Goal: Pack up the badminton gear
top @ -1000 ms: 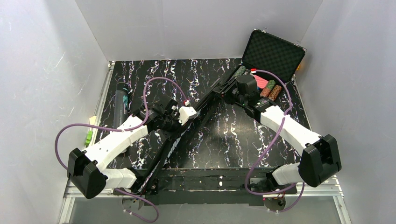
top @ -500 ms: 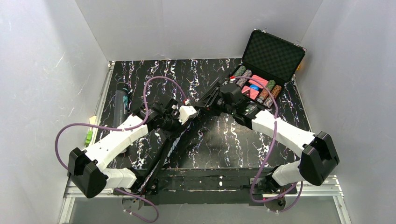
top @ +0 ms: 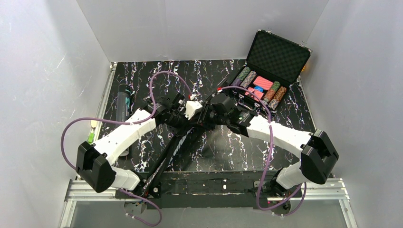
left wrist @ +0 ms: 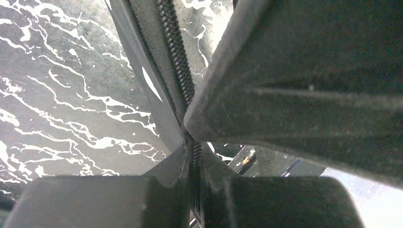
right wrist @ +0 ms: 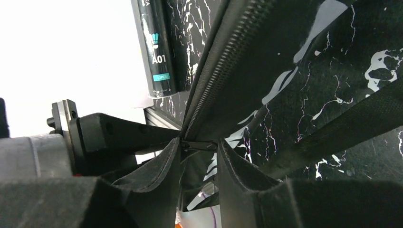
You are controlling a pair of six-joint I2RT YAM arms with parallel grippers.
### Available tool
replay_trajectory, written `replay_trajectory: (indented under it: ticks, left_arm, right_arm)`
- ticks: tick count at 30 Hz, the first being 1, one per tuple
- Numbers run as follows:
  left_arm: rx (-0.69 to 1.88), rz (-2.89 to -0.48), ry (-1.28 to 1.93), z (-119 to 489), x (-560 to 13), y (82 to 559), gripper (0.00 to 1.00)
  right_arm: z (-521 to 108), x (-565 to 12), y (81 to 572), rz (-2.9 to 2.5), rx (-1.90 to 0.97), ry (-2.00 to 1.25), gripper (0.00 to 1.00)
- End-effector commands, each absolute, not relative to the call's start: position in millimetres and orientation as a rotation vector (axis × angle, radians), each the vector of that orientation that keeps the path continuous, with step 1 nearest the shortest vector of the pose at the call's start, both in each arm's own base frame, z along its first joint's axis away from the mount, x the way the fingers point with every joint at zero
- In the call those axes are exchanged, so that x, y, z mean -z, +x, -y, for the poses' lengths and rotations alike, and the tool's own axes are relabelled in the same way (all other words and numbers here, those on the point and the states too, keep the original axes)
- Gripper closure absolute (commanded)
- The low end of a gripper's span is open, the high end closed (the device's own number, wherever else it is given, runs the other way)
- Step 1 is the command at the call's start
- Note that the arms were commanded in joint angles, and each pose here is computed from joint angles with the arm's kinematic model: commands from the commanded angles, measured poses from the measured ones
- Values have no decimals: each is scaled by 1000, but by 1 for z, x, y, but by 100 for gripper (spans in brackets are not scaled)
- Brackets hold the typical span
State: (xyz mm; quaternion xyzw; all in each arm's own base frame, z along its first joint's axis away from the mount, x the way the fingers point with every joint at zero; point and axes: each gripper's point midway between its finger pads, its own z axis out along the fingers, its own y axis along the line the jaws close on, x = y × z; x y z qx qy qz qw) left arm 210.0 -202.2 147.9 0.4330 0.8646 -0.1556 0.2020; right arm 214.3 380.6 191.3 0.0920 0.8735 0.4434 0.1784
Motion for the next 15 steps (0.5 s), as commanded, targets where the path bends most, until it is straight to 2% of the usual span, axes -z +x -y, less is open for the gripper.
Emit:
replay_trajectory:
  ticks: [1, 4, 7, 12, 13, 15]
  left_arm:
    - [613, -2247, 1152, 234, -196, 225, 92]
    - [699, -2255, 1158, 235, -200, 215, 87]
    - [756, -2288, 1165, 235, -199, 203, 75]
    - [949, -2289, 1101, 231, -215, 199, 74]
    - [989, -2289, 1069, 229, -220, 203, 74]
    - [1029, -2291, 1008, 221, -227, 215, 74]
  right_arm:
    - [-390, -206, 202, -2468, -1310, 187, 98]
    - [-385, -202, 206, -2462, -1289, 205, 98]
    - [-381, -197, 211, -2460, -1271, 224, 98]
    - [-373, -173, 208, -2513, -1213, 237, 99]
    - [-371, -168, 206, -2526, -1199, 234, 97]
    - [-366, -159, 202, -2552, -1170, 222, 87]
